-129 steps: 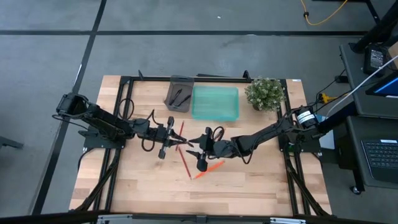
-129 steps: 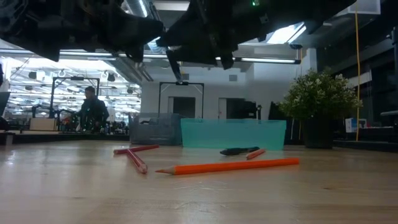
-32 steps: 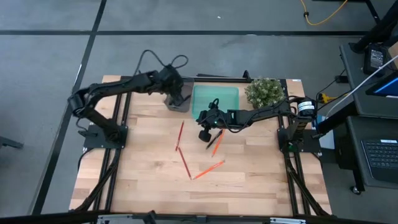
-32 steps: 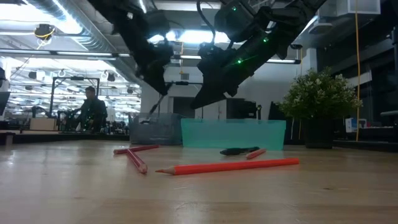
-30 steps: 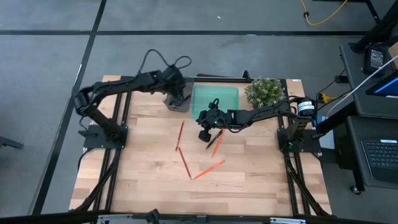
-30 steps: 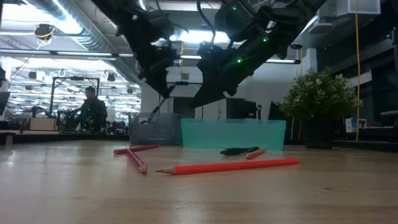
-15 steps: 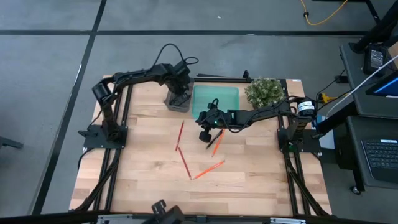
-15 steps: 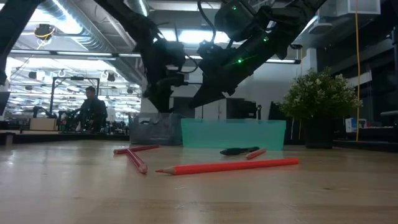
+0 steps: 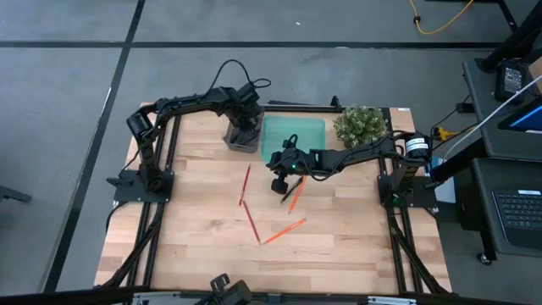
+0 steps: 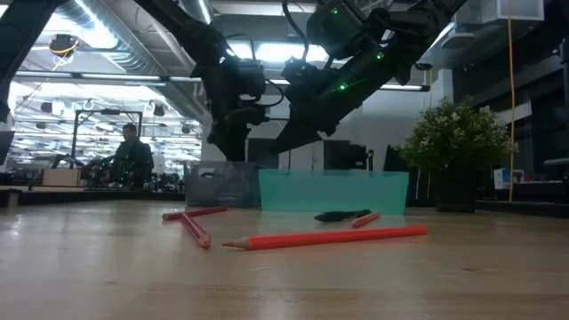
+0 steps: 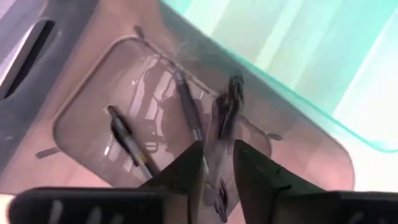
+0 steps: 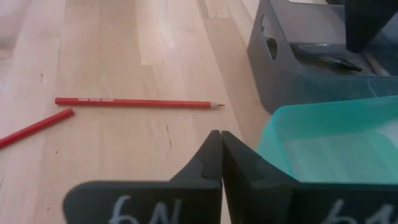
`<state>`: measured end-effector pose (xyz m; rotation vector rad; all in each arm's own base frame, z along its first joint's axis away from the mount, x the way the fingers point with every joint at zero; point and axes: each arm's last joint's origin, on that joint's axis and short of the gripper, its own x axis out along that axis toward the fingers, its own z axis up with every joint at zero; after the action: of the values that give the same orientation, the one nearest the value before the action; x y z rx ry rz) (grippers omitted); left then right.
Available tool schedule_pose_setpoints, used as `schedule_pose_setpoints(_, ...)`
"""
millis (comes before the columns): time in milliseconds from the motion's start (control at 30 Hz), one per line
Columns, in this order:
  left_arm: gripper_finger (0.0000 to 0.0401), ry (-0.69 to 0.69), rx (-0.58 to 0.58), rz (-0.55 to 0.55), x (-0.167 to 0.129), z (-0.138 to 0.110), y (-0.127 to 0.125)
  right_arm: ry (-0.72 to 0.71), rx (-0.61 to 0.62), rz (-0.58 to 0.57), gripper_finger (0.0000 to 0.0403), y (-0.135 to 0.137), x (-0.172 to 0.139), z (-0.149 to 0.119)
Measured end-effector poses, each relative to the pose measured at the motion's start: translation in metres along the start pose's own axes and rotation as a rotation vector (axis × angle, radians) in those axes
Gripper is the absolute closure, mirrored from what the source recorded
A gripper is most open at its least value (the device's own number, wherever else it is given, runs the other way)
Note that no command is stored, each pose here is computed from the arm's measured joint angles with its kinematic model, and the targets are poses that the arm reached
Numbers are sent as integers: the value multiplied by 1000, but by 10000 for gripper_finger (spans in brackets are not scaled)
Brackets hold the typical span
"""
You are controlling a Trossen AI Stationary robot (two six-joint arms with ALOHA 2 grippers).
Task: Sort pens & pencils
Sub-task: Put the black pen into the black bin
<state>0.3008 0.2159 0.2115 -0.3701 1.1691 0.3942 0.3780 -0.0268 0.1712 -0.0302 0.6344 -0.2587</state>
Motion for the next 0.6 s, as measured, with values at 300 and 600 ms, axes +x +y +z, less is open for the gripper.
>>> schedule_pose_setpoints(300,304,-4,61,-4,0,1,-6,-1,-2,3,400,1,0,0)
schedule_pose_setpoints(600,304,-202,163,10,-40,1,-32,-12,-15,22,399,10,-5,2)
